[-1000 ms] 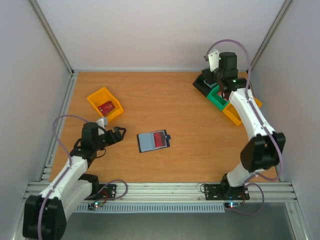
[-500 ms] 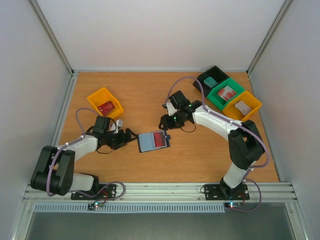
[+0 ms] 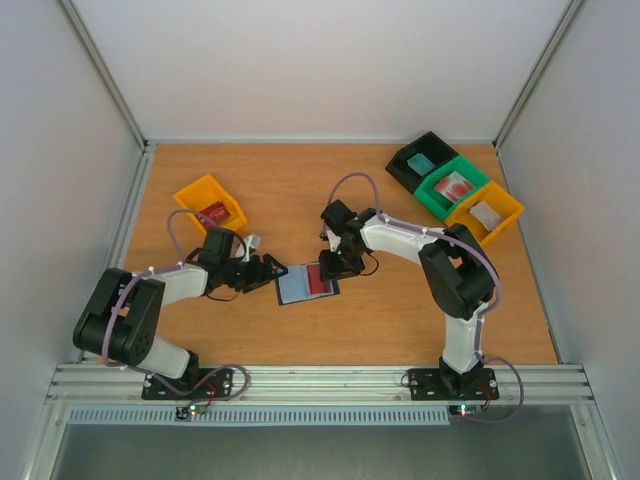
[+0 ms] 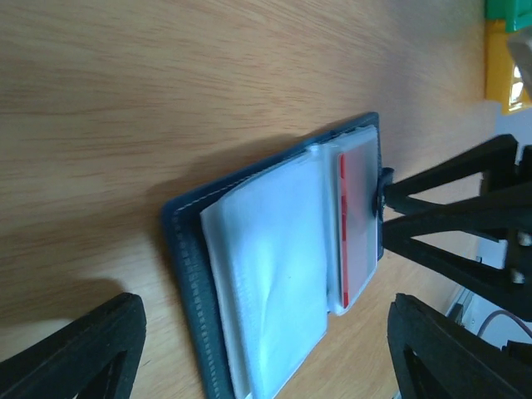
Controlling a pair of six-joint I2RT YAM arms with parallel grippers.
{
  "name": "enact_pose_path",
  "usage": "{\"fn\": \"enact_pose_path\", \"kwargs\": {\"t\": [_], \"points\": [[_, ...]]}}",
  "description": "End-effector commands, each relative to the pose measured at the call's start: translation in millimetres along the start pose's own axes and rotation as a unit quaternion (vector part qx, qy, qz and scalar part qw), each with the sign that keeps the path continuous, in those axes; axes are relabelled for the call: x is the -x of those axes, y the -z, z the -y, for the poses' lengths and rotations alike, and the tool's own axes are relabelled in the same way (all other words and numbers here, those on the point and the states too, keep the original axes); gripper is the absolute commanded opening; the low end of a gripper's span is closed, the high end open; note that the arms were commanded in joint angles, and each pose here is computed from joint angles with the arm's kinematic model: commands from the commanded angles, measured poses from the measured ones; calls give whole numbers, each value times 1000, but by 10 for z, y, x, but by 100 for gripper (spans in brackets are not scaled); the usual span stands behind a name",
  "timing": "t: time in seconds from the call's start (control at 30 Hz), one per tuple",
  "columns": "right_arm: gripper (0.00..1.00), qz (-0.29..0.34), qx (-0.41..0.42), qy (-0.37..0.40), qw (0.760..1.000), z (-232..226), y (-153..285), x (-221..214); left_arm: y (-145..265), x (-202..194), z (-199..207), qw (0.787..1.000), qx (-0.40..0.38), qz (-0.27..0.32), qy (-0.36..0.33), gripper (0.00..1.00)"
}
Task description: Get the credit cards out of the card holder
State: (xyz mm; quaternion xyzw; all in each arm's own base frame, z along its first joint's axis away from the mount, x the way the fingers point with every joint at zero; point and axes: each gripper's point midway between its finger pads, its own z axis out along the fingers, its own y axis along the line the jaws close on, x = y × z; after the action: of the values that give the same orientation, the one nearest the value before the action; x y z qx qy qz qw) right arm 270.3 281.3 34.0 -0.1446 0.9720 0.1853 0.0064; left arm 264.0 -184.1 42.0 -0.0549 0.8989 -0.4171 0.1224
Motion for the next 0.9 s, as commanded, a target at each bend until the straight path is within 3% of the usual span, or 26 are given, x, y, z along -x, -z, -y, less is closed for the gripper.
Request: {"fn": "enact_pose_path", "kwargs": {"t": [0.0, 0.13, 0.33, 0.43, 0.57, 0.67, 0.87], "points": [[47, -27, 18, -4, 999, -17, -186, -52, -167, -72, 39, 1000, -6, -17, -13, 80], [46, -24, 44, -15, 999, -87, -234, -42, -265, -33, 142, 999, -18, -16, -33, 74], [46, -22, 54, -8, 998, -109, -201, -48, -366, 44, 334, 998, -39, -7, -55, 47], [46, -23, 60, -11, 998, -102, -203, -66, -397, 53, 349, 998, -37, -7, -58, 40], [46, -14, 76, -14, 997, -116, -146, -65, -391, 68, 399, 997, -47, -5, -64, 23], [46, -6, 99, -15, 995, -150, -72, -54, -364, 63, 568, 993, -79, 0, -93, 1], [49, 39, 148, -24, 988, -70, 311, -43, -210, 5, 669, 984, -80, 27, -155, 0]]}}
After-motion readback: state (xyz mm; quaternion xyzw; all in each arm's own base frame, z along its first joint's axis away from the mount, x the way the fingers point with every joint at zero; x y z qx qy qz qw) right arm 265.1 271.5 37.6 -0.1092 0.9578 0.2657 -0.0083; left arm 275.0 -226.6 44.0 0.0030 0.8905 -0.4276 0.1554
